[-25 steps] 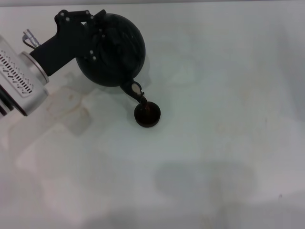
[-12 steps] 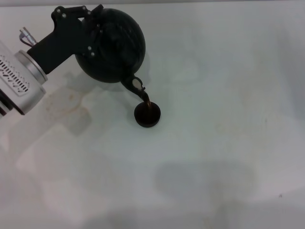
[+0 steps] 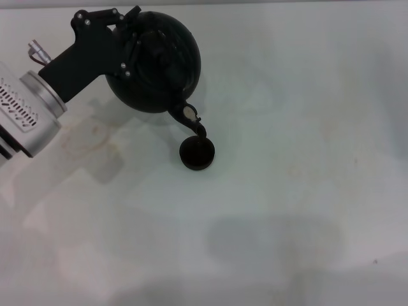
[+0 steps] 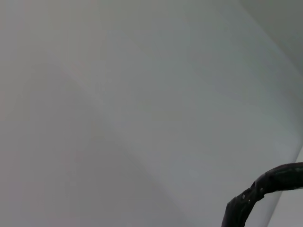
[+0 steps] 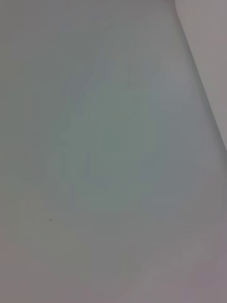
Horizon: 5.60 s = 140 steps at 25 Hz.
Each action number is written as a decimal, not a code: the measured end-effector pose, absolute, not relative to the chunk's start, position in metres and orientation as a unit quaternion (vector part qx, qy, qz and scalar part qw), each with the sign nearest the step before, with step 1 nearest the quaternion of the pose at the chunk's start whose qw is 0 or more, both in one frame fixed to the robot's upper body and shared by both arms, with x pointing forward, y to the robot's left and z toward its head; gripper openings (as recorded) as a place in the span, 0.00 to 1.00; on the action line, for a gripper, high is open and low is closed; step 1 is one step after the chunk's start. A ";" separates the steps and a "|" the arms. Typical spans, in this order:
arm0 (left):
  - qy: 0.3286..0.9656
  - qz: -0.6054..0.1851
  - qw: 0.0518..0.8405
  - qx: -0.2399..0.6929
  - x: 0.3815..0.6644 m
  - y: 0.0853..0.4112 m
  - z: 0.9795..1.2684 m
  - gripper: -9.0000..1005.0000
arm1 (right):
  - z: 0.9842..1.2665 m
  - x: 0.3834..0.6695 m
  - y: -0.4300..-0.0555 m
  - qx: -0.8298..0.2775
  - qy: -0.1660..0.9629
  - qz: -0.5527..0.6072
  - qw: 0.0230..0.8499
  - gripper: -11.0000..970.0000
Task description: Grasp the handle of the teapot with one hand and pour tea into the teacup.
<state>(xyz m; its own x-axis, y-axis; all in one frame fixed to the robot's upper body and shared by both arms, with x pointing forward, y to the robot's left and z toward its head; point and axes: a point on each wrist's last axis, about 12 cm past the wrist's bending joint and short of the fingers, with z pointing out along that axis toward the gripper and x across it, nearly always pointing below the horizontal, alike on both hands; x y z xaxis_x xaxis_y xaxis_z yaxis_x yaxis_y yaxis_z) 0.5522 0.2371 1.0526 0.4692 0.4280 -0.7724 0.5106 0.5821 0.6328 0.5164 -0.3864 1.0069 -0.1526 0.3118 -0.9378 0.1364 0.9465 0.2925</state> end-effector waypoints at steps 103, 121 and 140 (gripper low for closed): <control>0.682 -0.064 0.725 0.074 0.428 0.259 0.994 0.79 | 1.008 0.531 -0.380 0.151 0.765 0.071 0.623 0.85; 0.656 -0.076 0.748 0.069 0.383 0.262 0.996 0.88 | 1.007 0.527 -0.377 0.146 0.763 0.084 0.624 0.85; 0.627 0.014 0.762 -0.165 0.349 0.318 0.998 0.88 | 1.014 0.523 -0.367 0.100 0.743 0.112 0.652 0.85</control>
<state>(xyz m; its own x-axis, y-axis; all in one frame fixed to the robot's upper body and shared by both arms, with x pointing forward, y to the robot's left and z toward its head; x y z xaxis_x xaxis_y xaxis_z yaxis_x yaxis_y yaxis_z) 0.3488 0.3176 0.9979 0.2145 -0.1850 -0.9590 -0.2288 0.9450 -0.2335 0.5230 -0.3671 1.0144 -0.1293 0.2948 -0.9468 0.0028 0.9549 0.2969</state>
